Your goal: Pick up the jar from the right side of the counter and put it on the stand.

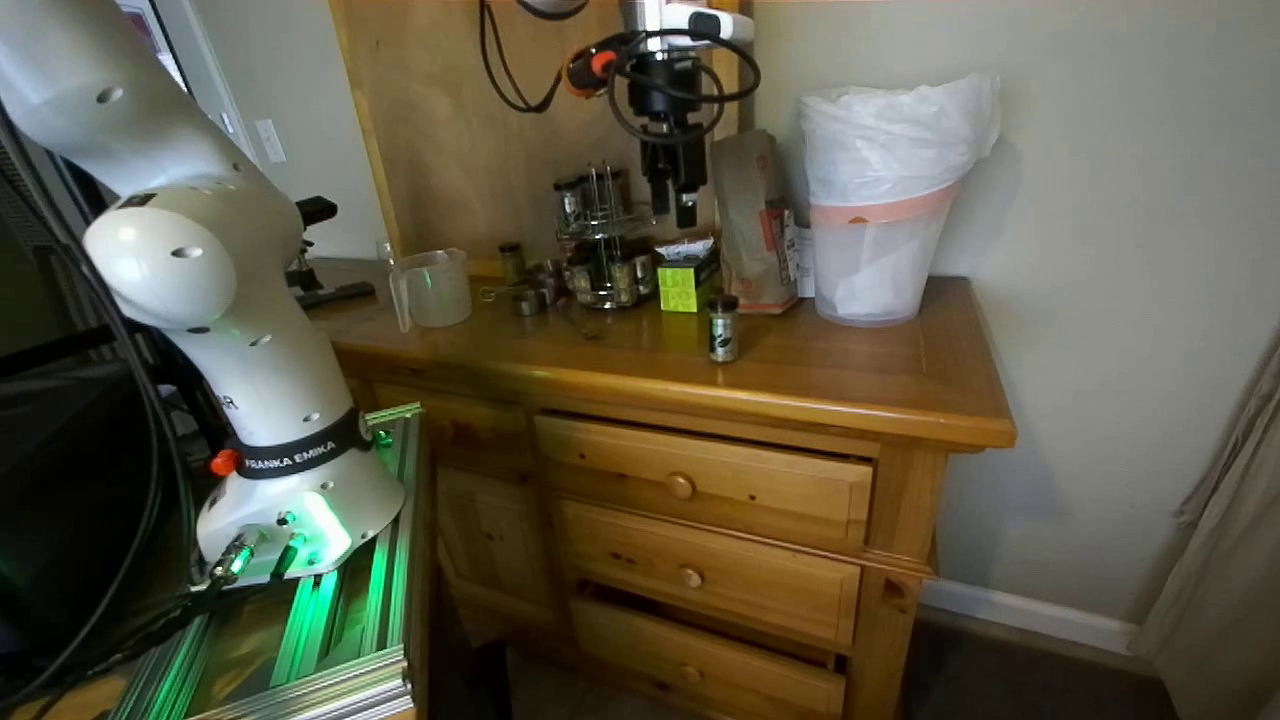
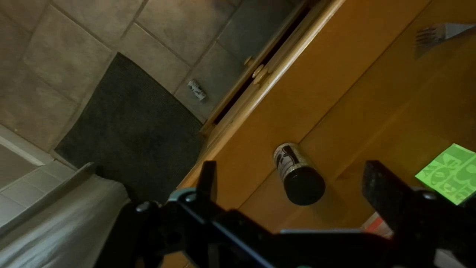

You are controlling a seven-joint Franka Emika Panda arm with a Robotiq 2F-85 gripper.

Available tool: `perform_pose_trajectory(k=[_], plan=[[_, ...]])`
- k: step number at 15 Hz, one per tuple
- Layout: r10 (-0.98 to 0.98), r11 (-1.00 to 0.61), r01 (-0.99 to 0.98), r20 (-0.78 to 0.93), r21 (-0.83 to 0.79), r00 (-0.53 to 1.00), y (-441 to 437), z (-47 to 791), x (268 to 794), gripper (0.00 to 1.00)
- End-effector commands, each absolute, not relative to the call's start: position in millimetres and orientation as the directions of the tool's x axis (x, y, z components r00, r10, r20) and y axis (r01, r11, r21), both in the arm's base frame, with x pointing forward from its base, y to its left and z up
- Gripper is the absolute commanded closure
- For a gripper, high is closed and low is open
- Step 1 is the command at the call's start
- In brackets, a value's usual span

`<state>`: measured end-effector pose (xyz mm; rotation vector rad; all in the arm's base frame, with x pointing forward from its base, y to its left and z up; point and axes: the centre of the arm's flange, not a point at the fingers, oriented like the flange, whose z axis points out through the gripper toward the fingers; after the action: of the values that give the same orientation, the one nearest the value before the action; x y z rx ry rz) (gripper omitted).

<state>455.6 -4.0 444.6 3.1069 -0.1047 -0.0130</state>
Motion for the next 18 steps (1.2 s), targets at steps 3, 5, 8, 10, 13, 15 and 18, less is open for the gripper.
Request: perform_pose_trajectory(k=[3, 5, 8, 10, 13, 15, 18], plan=[[-0.067, -0.997, -0.068, 0.007, 0.032, 0.998, -4.0, 451.2, 453.9, 0.00], [-0.067, -0.997, -0.068, 0.012, 0.032, 0.998, -3.9, 453.4, 453.3, 0.00], [-0.067, -0.997, -0.068, 0.013, 0.032, 0.998, -3.9, 453.9, 453.2, 0.00], [-0.066, -0.997, -0.067, 0.032, 0.026, 0.997, -4.7, 453.3, 456.6, 0.00], [-0.015, -1.000, -0.015, 0.023, 0.022, 1.000, -9.1, 444.4, 470.9, 0.00], [0.021, -1.000, 0.021, 0.013, 0.019, 1.000, -9.1, 435.8, 479.1, 0.00], [0.099, -0.995, 0.099, -0.042, -0.001, 0.994, -3.1, 414.7, 491.9, 0.00]])
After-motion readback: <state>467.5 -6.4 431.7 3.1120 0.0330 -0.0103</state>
